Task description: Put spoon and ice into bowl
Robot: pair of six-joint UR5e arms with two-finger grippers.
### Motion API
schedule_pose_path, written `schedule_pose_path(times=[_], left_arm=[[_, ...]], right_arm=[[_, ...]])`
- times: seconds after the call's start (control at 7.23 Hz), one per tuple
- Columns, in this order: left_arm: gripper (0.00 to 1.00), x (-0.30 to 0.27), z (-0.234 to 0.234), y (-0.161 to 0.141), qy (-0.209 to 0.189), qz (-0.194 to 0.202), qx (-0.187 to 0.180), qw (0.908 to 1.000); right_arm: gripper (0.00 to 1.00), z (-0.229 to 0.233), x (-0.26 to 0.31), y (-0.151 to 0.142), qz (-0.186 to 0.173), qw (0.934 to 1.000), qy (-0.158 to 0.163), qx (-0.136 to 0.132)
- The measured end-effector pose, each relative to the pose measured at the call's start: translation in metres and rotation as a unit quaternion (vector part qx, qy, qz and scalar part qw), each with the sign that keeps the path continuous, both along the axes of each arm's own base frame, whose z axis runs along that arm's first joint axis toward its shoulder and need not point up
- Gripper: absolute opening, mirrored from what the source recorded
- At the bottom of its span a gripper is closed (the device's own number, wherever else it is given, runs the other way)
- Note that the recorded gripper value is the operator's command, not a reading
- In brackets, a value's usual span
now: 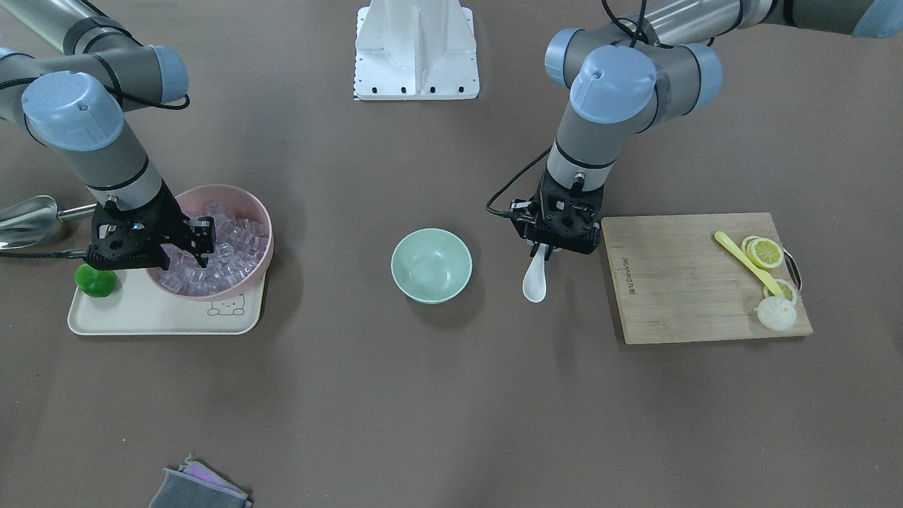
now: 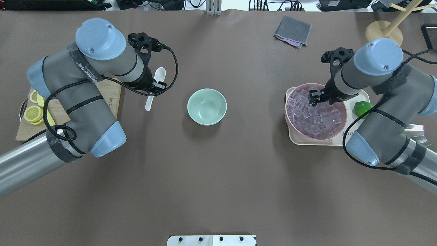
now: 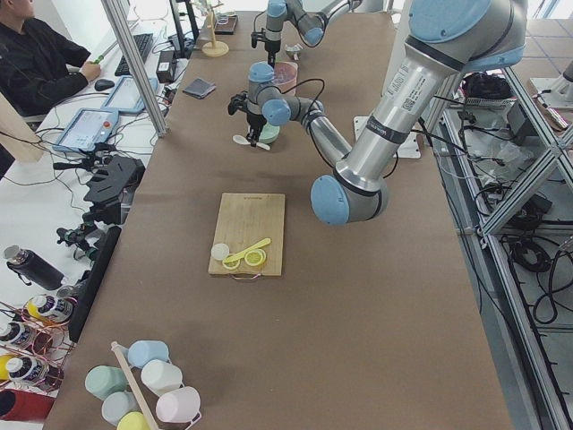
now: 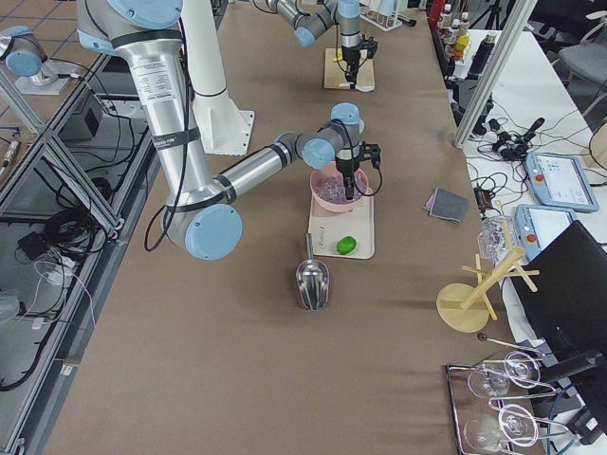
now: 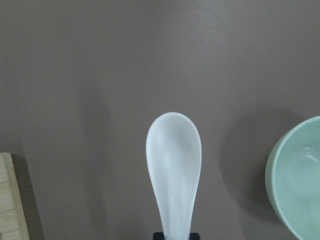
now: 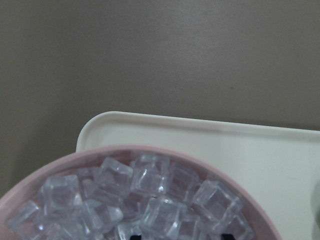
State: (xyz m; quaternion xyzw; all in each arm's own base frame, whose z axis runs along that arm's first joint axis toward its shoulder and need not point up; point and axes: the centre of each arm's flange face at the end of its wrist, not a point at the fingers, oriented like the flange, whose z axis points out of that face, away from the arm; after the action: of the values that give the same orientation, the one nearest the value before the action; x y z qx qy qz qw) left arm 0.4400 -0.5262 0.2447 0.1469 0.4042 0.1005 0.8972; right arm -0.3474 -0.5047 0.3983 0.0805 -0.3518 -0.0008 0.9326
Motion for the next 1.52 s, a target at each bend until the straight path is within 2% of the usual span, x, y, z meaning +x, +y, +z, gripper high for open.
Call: schedule_pose_path(times=[0.55,1.25,1.52], left_arm=[[0.0,0.002,0.0,-0.001,0.0,0.001,0.001,1.0],[0.0,0.004,0.0,-0.003,-0.001,0.001,0.001,1.0],[0.0,0.004,0.0,-0.003,-0.001,0.002,0.002,1.0]], right_arm=[[0.61,-0.014,0.001,-0.002,0.001,0.9999,-0.008,0.009],[0.61,-0.005,-0.005,-0.006,0.008,0.9999,0.008,0.012],[0.51,-0.007,-0.007,-0.007,0.009,0.9998,0.01,0.015]])
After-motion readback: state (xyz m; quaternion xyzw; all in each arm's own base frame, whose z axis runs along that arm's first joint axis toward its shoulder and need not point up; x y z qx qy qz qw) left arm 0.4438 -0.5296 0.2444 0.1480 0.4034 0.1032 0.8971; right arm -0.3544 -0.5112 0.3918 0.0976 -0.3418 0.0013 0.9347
